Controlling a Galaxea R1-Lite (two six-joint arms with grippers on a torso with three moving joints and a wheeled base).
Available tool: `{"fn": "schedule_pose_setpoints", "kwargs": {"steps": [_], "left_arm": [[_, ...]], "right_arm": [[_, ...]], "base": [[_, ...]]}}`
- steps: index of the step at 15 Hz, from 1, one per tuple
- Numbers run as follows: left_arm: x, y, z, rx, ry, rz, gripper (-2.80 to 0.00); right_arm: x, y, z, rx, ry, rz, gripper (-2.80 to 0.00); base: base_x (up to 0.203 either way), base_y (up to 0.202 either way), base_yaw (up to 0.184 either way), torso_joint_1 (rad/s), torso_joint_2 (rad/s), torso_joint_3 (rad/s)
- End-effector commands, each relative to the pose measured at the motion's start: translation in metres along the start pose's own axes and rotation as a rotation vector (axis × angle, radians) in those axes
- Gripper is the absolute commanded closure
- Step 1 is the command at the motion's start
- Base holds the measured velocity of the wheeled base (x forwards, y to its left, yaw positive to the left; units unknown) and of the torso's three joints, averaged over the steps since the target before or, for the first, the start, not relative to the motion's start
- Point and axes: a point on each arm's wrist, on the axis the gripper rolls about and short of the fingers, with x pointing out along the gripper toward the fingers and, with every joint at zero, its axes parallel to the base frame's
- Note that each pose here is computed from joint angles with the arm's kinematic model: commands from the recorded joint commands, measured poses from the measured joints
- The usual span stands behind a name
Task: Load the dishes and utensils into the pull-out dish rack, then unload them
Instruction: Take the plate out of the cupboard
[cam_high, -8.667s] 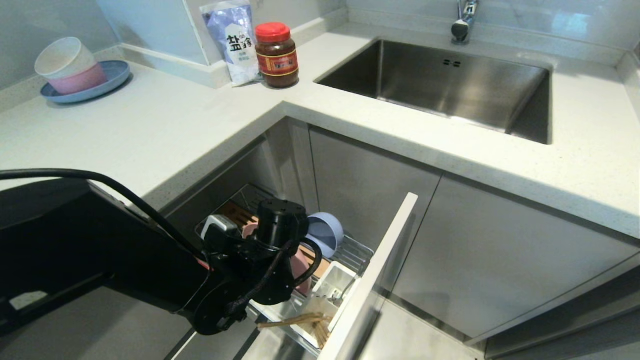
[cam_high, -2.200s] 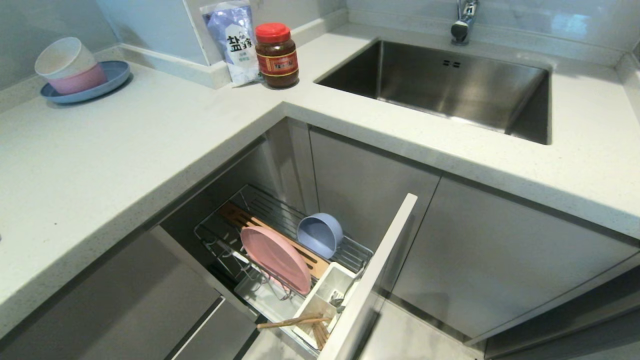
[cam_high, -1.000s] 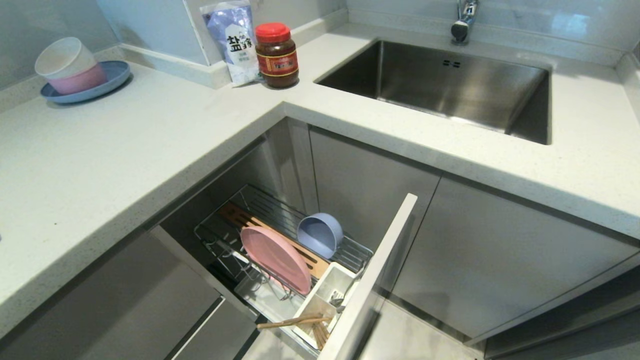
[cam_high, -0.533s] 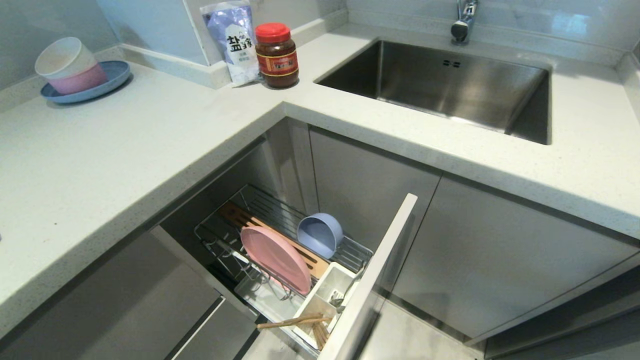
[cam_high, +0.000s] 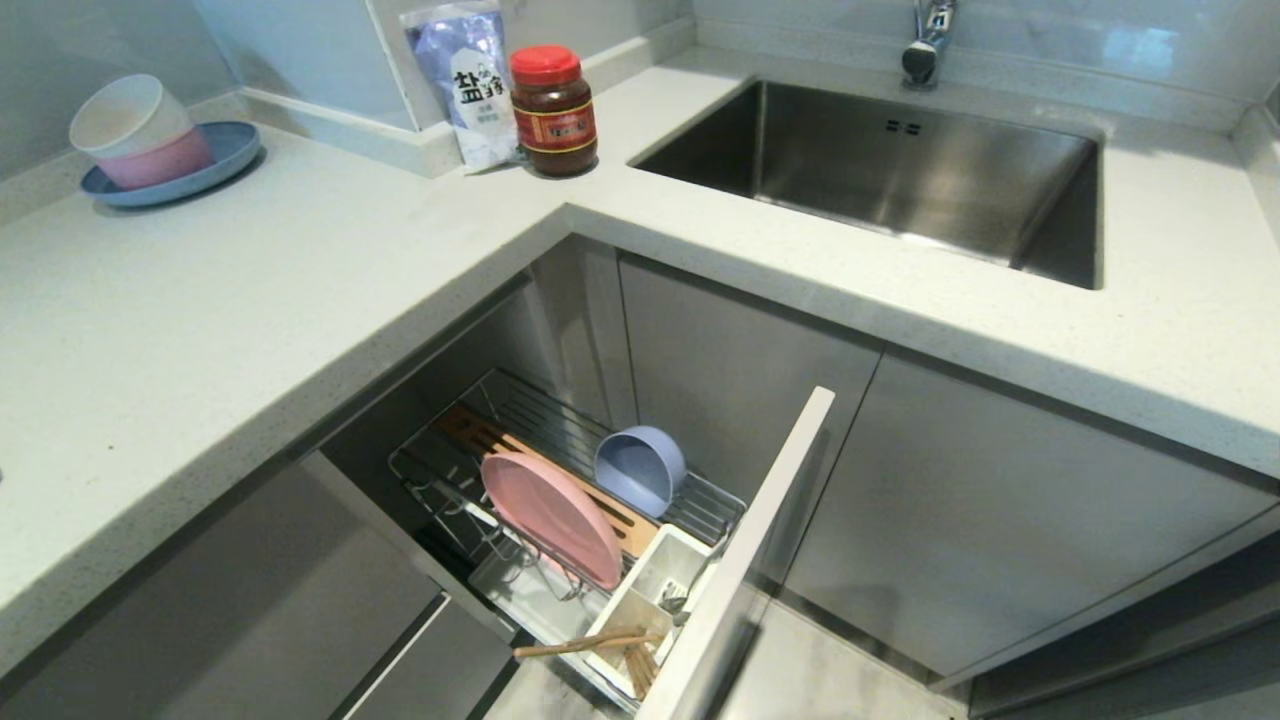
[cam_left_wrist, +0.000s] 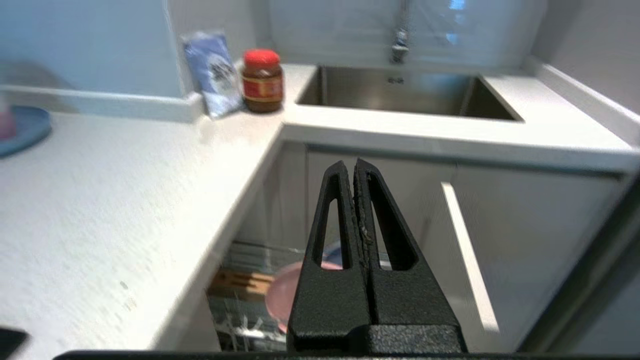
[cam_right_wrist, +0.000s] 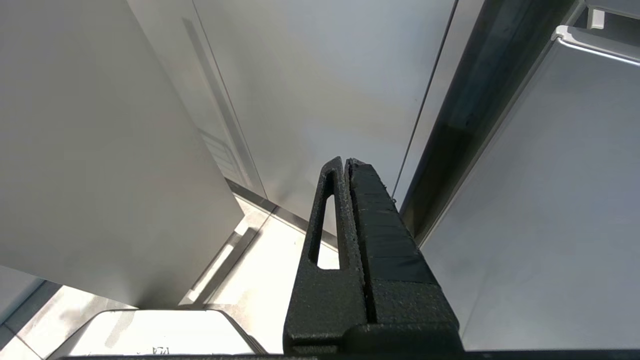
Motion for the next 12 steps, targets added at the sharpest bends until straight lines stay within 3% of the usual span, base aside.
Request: {"fn": "schedule_pose_setpoints", "kwargs": {"steps": [1, 4, 6, 7, 10, 12], "left_arm": [[0.043, 0.019, 0.021, -0.028, 0.068, 0.039, 0.0], [0.082, 0.037, 0.045, -0.032, 0.084, 0.144, 0.0], [0.095, 0.044, 0.048, -0.072, 0.095, 0.175, 0.0], [0.103, 0.047, 0.047, -0.133, 0.1, 0.176, 0.0], [0.133, 0.054, 0.059, -0.365, 0.059, 0.277, 0.0], [0.15, 0.051, 0.057, -0.476, 0.072, 0.313, 0.0]], "right_arm": [[0.0, 0.0, -0.001, 0.0, -0.002, 0.001, 0.0], [0.0, 0.0, -0.001, 0.0, -0.002, 0.0, 0.0], [0.0, 0.0, -0.001, 0.0, -0.003, 0.001, 0.0], [0.0, 0.0, 0.0, 0.0, -0.004, 0.001, 0.0], [0.0, 0.0, -0.001, 0.0, -0.002, 0.002, 0.0], [0.0, 0.0, 0.0, 0.0, -0.004, 0.002, 0.0]], "base": [[0.0, 0.0, 0.0, 0.0, 0.0, 0.0], [0.0, 0.0, 0.0, 0.0, 0.0, 0.0], [0.0, 0.0, 0.0, 0.0, 0.0, 0.0], [0.0, 0.0, 0.0, 0.0, 0.0, 0.0], [0.0, 0.0, 0.0, 0.0, 0.0, 0.0], [0.0, 0.0, 0.0, 0.0, 0.0, 0.0]]}}
